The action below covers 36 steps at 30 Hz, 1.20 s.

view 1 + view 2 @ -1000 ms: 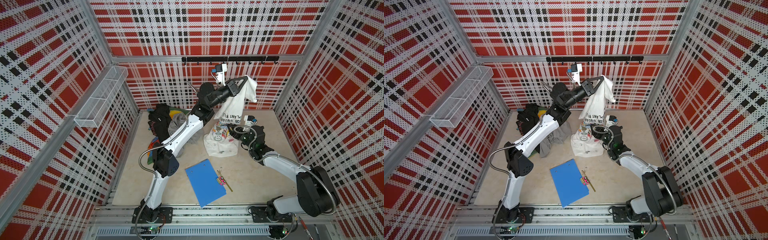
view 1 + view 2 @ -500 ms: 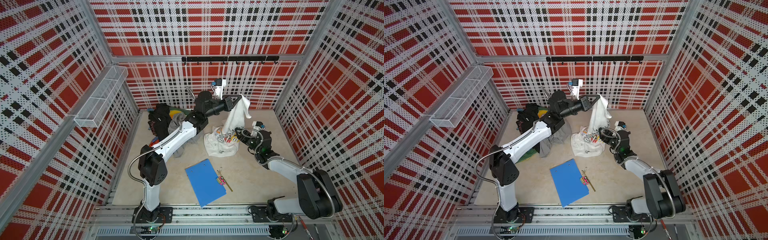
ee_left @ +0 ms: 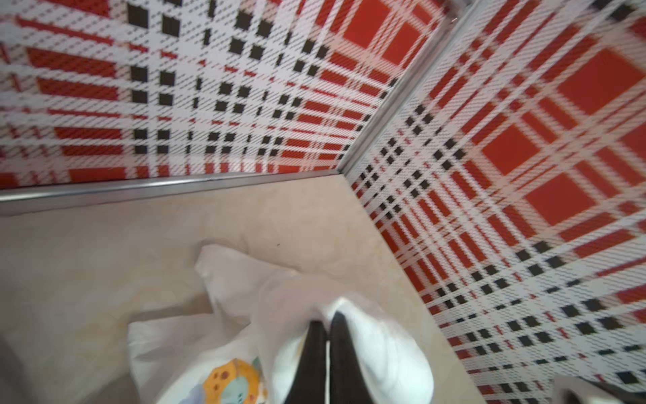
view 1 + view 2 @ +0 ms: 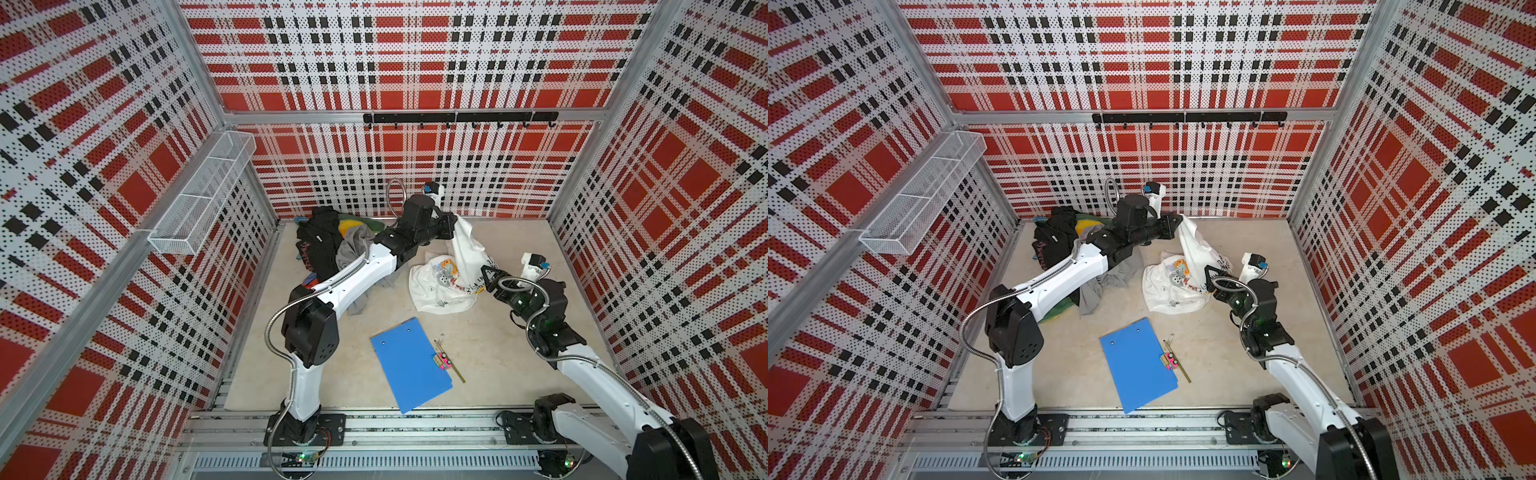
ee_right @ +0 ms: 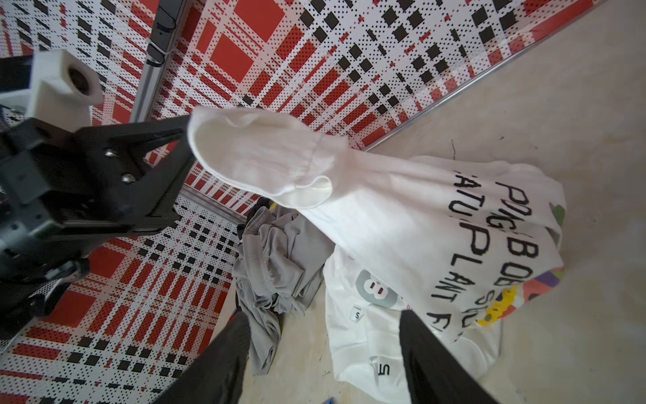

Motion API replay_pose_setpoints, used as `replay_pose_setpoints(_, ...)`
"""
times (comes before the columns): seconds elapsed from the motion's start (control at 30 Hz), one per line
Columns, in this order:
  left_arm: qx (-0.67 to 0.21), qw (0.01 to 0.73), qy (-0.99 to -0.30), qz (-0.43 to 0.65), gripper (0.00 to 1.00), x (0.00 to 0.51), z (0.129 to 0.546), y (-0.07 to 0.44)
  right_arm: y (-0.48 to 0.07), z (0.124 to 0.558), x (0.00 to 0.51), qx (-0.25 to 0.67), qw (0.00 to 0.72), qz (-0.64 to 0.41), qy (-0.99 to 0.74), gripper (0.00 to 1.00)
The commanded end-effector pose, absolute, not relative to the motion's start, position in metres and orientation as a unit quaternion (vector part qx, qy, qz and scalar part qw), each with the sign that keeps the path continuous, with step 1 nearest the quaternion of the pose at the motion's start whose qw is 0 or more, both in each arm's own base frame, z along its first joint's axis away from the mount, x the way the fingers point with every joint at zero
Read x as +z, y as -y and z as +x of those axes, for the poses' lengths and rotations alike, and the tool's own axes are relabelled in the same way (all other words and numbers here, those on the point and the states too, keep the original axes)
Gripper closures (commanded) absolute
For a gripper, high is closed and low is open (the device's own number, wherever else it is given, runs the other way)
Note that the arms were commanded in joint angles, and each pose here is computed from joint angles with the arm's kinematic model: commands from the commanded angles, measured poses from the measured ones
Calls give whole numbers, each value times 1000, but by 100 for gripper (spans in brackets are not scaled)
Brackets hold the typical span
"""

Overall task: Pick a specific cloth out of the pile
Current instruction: 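Lower the T-shirt onto the open table and release it with both grippers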

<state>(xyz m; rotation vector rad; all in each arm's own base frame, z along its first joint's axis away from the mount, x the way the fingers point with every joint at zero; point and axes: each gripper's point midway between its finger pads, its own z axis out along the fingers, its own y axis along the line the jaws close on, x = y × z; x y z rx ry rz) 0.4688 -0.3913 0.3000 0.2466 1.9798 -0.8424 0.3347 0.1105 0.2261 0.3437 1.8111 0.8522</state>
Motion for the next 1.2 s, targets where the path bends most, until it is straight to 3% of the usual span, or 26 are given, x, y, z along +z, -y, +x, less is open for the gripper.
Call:
replay_pose_setpoints(0.0, -250, 455, -850, 83, 100, 249, 480, 363, -101, 325, 229, 334, 539, 148, -759, 26)
replay_pose_setpoints(0.2, -198, 406, -891, 55, 100, 179, 492, 341, -92, 310, 239, 325, 549, 154, -754, 24)
replay_pose_setpoints(0.47, -186, 325, -926, 51, 100, 90, 481, 355, -90, 303, 243, 322, 550, 152, -755, 21)
replay_pose_setpoints(0.73, -223, 283, -931, 59, 100, 60, 455, 396, -85, 307, 226, 278, 531, 150, -786, 16)
replay_pose_setpoints(0.87, -250, 295, -921, 54, 100, 70, 450, 408, -91, 319, 202, 254, 490, 134, -823, 17)
replay_pose_setpoints(1.17, -324, 381, -864, 54, 60, 166, 450, 392, -101, 340, 179, 230, 450, 103, -857, 13)
